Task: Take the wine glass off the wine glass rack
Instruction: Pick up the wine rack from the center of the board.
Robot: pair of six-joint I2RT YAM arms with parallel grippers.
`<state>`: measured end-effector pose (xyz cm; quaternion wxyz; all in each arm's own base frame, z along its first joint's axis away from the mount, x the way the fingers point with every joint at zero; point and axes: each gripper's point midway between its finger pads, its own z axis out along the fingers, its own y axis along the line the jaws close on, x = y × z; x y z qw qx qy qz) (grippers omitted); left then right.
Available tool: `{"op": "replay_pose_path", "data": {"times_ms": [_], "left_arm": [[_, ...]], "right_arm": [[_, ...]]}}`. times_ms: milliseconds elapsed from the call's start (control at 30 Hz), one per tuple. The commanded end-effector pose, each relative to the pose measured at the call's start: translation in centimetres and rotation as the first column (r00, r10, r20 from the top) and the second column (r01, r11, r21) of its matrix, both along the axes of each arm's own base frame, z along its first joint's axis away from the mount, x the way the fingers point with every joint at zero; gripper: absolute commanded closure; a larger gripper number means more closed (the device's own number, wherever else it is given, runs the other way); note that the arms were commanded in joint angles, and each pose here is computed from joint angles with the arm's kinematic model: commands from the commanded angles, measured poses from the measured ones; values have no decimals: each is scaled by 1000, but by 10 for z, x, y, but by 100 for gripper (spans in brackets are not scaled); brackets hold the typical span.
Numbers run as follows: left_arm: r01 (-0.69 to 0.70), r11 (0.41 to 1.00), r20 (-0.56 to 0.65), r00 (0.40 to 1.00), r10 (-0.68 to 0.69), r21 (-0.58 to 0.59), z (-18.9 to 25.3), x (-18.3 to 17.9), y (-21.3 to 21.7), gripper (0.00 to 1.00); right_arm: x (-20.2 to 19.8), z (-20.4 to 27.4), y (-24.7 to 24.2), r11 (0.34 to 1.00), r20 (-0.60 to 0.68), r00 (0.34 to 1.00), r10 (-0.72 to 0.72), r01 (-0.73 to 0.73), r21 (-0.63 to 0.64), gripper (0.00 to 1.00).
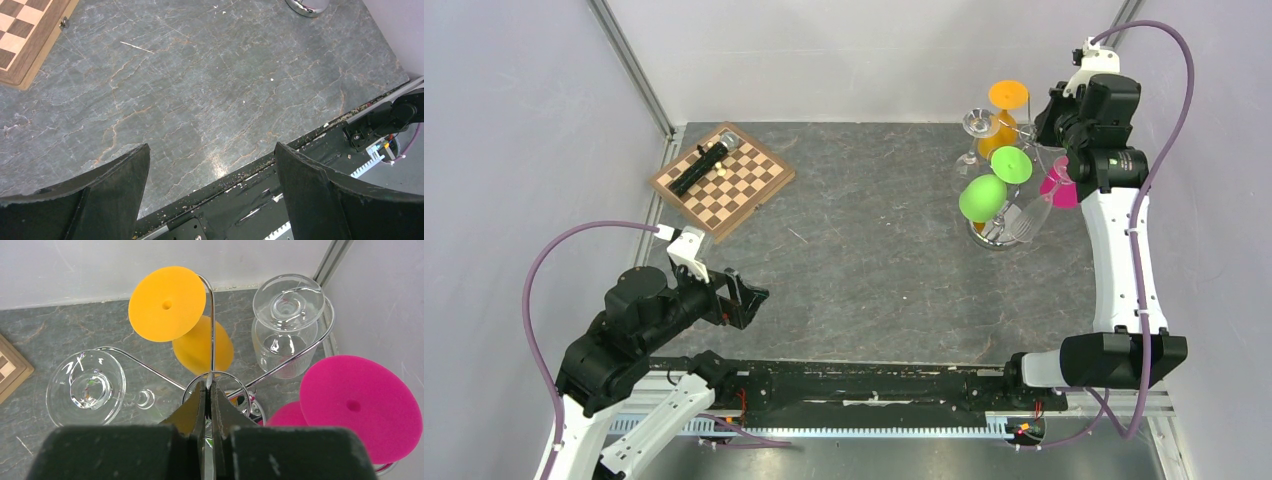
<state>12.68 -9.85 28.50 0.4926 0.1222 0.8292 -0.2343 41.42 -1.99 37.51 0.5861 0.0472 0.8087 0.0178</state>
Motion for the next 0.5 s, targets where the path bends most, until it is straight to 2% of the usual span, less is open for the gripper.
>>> {"op": "replay_pose_path", "data": {"times_ms": [0,467], "left_arm": [[19,999,52,998,-20,26,7,6,-1,0],[13,999,51,999,-15,30,8,7,0,0]], "right_arm": [[-1,96,14,998,285,957,49,-58,24,100],[-6,123,11,999,339,940,22,-36,33,100]]}}
